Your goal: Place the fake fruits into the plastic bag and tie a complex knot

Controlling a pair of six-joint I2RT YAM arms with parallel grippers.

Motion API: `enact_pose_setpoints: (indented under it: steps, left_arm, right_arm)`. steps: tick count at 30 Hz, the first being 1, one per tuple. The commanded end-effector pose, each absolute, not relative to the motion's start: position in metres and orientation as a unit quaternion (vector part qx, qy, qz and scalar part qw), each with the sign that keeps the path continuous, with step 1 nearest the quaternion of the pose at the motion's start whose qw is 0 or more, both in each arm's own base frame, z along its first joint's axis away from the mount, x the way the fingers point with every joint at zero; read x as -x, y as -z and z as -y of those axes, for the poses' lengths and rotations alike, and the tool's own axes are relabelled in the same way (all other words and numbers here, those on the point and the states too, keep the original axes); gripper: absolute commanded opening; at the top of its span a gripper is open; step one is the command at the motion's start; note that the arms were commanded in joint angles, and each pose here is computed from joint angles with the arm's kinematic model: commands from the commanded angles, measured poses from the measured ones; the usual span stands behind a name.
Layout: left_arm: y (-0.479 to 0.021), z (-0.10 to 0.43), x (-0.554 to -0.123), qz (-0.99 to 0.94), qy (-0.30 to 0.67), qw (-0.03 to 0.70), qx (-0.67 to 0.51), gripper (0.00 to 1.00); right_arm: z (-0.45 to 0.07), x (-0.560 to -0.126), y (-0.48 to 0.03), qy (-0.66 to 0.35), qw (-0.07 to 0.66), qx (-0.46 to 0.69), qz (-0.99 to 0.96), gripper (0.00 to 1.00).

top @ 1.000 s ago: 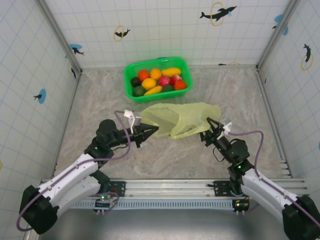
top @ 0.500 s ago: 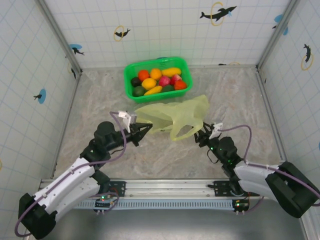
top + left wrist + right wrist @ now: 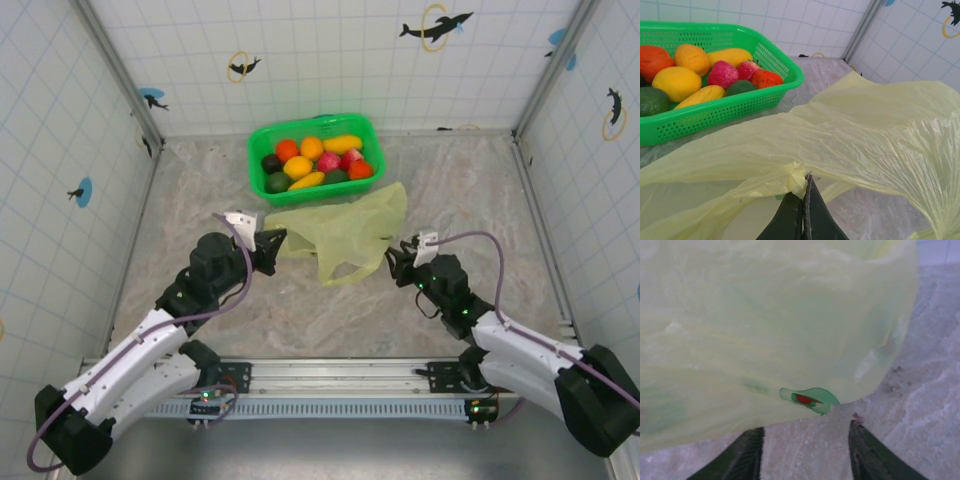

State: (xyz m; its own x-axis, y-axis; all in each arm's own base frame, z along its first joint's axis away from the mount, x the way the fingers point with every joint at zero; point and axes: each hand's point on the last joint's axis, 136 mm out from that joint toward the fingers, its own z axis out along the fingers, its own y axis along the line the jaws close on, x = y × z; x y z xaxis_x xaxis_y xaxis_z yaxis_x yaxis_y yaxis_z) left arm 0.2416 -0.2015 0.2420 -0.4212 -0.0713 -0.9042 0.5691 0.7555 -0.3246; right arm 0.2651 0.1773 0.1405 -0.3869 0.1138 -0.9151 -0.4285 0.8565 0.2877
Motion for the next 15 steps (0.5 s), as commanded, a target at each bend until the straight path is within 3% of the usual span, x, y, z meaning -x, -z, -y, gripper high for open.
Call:
enact_pose_setpoints:
  steps: [1,8,12,15]
  left_arm:
    - [-0.269,0.193,-0.240,-0.765,0.284,0.551,-0.178,0.00]
    - [-0.301,0.198,-0.230,-0.731,0.280,0.576,-0.235,0.00]
    - [-0.289,0.207,-0.227,-0.734,0.277,0.555,-0.275,0.00]
    - [-0.295,0.212,-0.222,-0.720,0.279,0.558,-0.305,0.00]
  right_arm:
    - [-0.174,-0.272,-0.165,-0.249,0.535,0.084,-0.803,0.42]
    - [-0.207,-0.267,-0.234,-0.310,0.523,0.170,-0.775,0.47]
    - [-0.215,-0.271,-0.249,-0.298,0.493,0.198,-0.793,0.55]
    - [-0.234,-0.258,-0.262,-0.343,0.465,0.240,-0.780,0.61]
